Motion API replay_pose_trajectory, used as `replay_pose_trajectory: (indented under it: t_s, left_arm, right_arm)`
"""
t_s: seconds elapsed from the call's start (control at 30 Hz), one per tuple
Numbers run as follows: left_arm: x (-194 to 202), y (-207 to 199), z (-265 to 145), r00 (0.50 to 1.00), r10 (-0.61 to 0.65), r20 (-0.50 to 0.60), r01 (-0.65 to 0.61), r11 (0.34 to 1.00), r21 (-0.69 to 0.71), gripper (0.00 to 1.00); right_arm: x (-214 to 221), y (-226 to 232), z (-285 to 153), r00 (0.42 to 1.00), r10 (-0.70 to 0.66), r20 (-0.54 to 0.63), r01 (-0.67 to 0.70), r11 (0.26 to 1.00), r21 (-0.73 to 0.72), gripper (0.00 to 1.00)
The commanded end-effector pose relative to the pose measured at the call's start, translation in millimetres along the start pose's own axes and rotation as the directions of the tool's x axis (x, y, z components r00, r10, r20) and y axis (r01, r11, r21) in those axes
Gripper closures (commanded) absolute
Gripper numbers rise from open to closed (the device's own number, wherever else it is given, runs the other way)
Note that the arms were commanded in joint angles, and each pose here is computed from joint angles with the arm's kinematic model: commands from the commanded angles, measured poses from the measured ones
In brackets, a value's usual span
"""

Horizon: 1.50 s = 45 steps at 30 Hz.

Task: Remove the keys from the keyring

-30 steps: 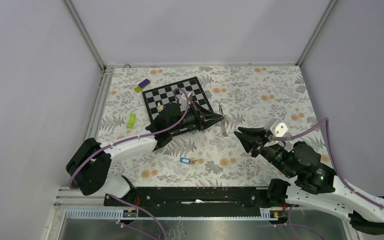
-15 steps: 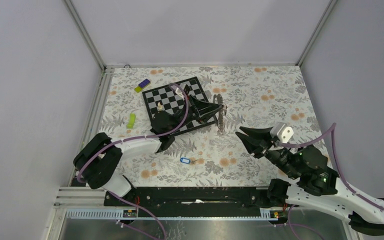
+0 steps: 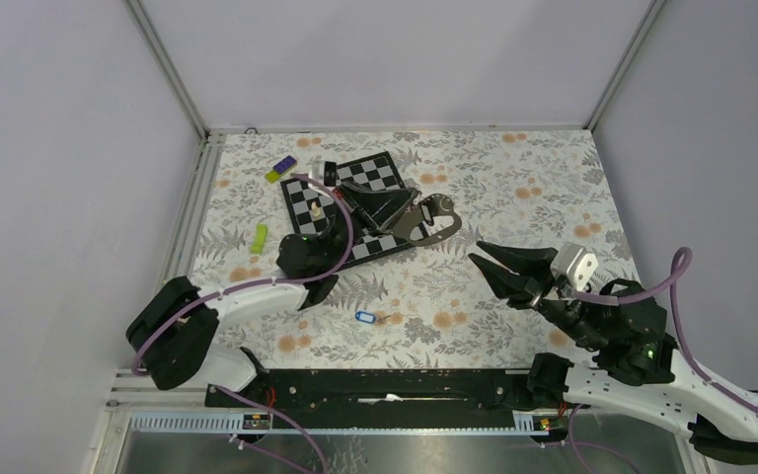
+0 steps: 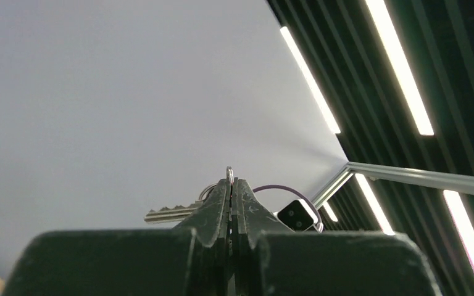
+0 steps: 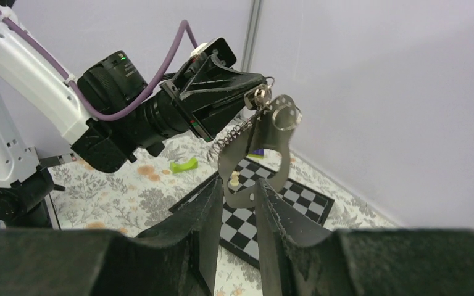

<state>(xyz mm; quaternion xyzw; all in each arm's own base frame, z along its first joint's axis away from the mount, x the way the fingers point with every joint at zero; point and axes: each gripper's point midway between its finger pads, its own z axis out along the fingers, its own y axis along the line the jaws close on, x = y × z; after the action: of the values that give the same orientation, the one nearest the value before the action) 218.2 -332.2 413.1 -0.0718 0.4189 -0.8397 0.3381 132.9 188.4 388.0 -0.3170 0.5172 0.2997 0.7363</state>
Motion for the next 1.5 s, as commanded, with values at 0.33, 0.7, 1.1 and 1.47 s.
replay_pose_trajectory:
  t_s: [0.33,0.7,1.1,1.47]
  left_arm:
    - [-19.6,-120.4,5.1,0.909,0.272,0.316,-0.358,0.898,0.256,1.0]
    - [-13.8,-130.6,3.3,0.905,0.282,0.32,-0.373,0.887,0.271,1.0]
    - [-9.3,-144.5,-10.7,0.908,0.287,0.306,-0.378,0.877,0.298,1.0]
    - [17.7,-150.9,-24.7,0.917,0.344,0.202,-0.396,0.844,0.362,1.0]
  right_arm:
    - [-47.7,9.5,18.7,0.991,-0.035,0.129,0.045,0.996,-0.071,0.67]
    - [-48.0,36.2,55.1,0.988,-0.034,0.151,0.06,0.984,-0.17,0.67]
    - [-23.8,16.3,82.0,0.993,-0.103,0.05,0.105,0.994,-0.033,0.67]
    - [-69.4,19.0,80.0,0.974,-0.154,0.164,0.169,0.982,-0.079,0.54]
